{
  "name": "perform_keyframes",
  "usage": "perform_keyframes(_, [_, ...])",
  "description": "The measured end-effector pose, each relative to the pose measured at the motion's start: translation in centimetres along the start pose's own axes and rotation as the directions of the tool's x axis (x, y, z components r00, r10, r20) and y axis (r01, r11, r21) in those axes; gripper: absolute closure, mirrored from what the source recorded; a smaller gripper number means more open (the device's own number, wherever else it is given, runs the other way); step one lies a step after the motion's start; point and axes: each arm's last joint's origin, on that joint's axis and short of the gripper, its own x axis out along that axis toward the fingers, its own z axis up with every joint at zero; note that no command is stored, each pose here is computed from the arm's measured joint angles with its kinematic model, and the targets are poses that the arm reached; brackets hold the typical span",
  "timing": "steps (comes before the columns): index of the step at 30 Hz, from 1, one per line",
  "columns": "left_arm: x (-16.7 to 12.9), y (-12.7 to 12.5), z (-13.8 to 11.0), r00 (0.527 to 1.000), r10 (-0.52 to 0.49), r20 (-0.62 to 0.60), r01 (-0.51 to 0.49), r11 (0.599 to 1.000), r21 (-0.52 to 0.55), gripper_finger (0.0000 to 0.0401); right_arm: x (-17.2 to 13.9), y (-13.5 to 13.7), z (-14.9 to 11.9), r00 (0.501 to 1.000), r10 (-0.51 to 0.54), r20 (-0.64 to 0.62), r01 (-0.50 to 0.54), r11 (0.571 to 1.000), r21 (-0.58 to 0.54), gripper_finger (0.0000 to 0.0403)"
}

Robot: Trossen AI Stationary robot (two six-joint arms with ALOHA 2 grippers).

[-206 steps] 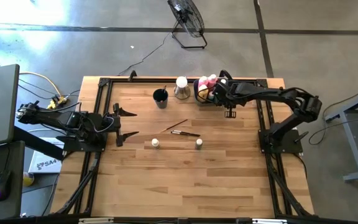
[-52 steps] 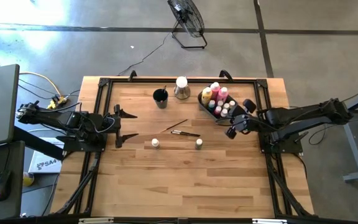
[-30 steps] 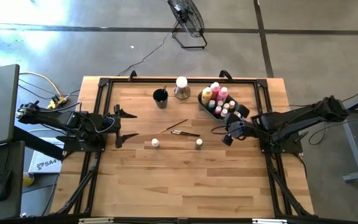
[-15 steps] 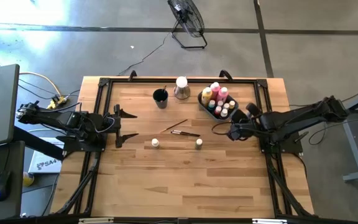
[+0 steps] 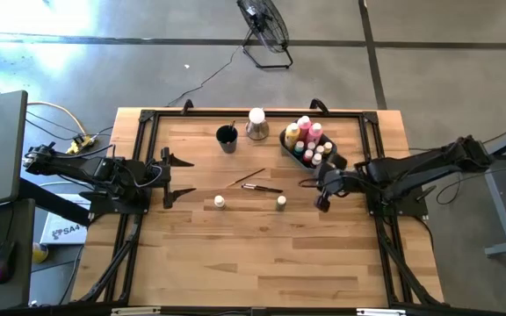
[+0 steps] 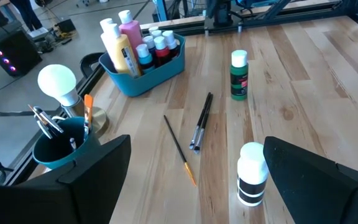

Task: Pick & Place Paint Supplies
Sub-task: Put the small green paint bottle into the blue bin

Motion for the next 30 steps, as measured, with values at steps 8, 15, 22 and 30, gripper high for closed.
perform_keyframes(8, [0.0,-0.1,0.0,1.0,-0.022,0.0,0.022,1.0,-0.001,0.004,-0.4,1.4,0.0,0.994,0.1,0.05,-0.094,0.989,-0.11,0.0401])
perform_keyframes(15, [0.0,-0.1,0.0,0.999,-0.043,0.001,0.043,0.999,-0.003,0.004,2.2,2.1,-3.1,0.968,0.182,0.17,-0.169,0.982,-0.087,0.0401])
perform_keyframes(22, [0.0,-0.1,0.0,0.999,-0.042,0.001,0.042,0.999,-0.001,0.004,3.9,1.7,-5.5,0.909,0.274,0.314,-0.274,0.961,-0.043,0.0401])
perform_keyframes(30, [0.0,-0.1,0.0,0.999,-0.041,0.001,0.041,0.999,0.0,0.004,4.7,0.9,-7.5,0.864,0.329,0.382,-0.337,0.94,-0.05,0.0401])
